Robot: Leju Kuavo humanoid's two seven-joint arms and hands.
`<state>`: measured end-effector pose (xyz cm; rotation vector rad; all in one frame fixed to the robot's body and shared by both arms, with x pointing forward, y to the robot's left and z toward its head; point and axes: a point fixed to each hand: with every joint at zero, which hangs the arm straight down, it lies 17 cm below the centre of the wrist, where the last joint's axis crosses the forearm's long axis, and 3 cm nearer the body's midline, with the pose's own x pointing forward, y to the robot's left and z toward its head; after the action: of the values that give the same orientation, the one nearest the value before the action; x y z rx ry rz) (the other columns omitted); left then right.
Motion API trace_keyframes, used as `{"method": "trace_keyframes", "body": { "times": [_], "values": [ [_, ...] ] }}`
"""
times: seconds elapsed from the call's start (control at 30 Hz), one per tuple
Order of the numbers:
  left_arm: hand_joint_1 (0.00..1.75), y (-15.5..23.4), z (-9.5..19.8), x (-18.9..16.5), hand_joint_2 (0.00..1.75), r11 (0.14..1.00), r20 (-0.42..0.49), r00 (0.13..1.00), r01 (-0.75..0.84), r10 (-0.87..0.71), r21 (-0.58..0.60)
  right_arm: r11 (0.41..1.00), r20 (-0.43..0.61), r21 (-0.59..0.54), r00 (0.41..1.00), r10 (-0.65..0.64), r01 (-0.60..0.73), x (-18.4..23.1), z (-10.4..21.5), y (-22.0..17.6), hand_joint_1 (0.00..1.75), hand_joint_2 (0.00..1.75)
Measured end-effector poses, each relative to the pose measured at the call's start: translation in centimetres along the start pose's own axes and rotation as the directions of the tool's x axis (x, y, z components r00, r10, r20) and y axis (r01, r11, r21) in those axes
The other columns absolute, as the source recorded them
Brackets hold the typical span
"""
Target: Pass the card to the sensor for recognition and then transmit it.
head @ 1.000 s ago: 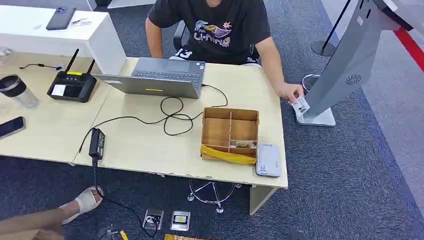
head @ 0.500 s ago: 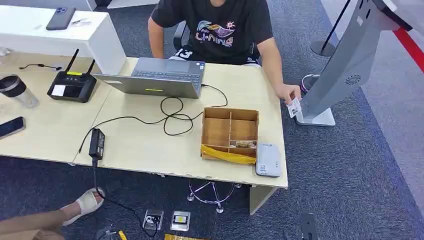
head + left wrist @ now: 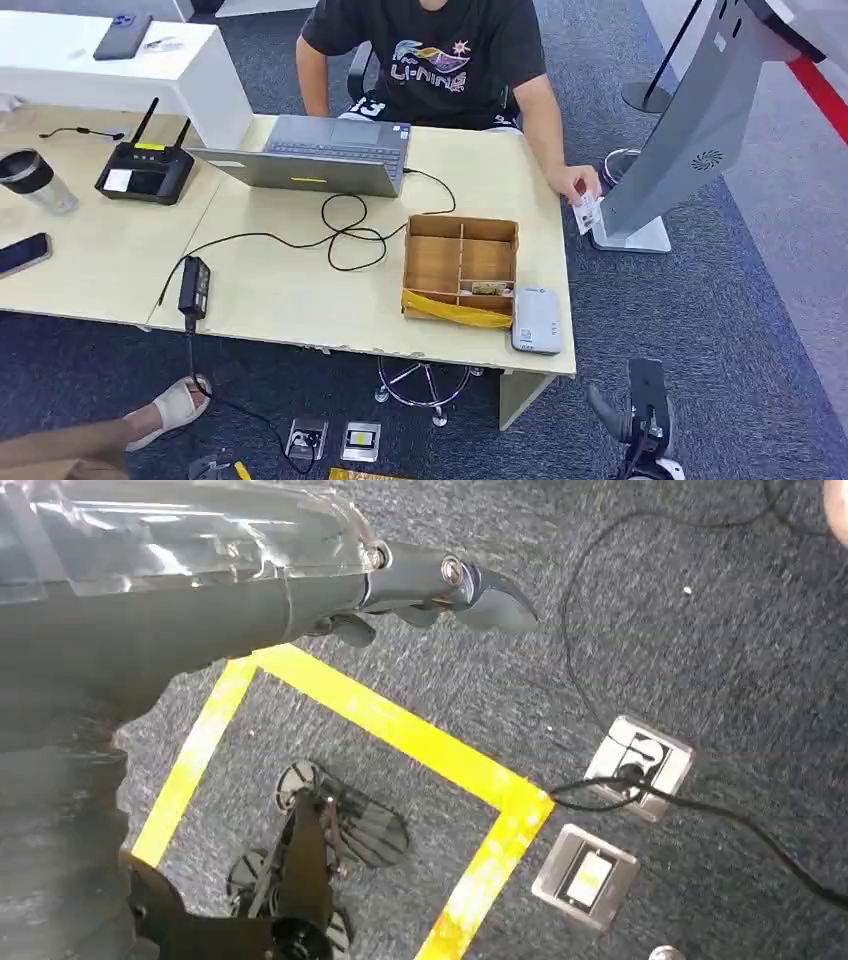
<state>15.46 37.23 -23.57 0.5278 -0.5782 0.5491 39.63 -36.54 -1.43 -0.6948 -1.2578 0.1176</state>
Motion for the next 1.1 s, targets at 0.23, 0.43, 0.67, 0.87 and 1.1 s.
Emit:
{"method": "trace_keyframes", "body": {
  "times": [0.23,0.43,0.67,0.87,1.1],
  "values": [
    [0.0,0.3,0.0,-0.1,1.75,1.0,-0.006,1.0,0.001,0.0,0.018,0.996,0.228,-0.079,0.973,-0.023,0.042,9.7,0.3,-3.6,0.0,1.75],
    [0.0,0.5,0.0,-0.2,1.75,1.0,-0.009,1.0,0.003,-0.003,0.03,0.989,0.39,-0.147,0.921,0.028,0.032,15.9,1.8,-5.9,0.0,1.75],
    [0.0,0.4,0.1,-0.3,1.75,0.999,-0.011,1.0,0.006,-0.006,0.033,0.971,0.572,-0.235,0.814,0.104,0.041,23.0,4.9,-8.3,0.0,1.75],
    [0.0,-0.1,0.2,-0.1,1.75,1.0,-0.003,1.0,0.013,-0.013,0.018,0.96,0.672,-0.276,0.724,0.155,0.05,28.8,7.2,-8.3,0.0,1.75],
    [0.0,-1.3,0.8,-0.1,1.75,1.0,-0.002,1.0,0.02,-0.02,0.001,0.972,0.784,-0.228,0.601,0.155,0.047,35.0,10.0,-3.9,0.0,1.75]
  ]
}}
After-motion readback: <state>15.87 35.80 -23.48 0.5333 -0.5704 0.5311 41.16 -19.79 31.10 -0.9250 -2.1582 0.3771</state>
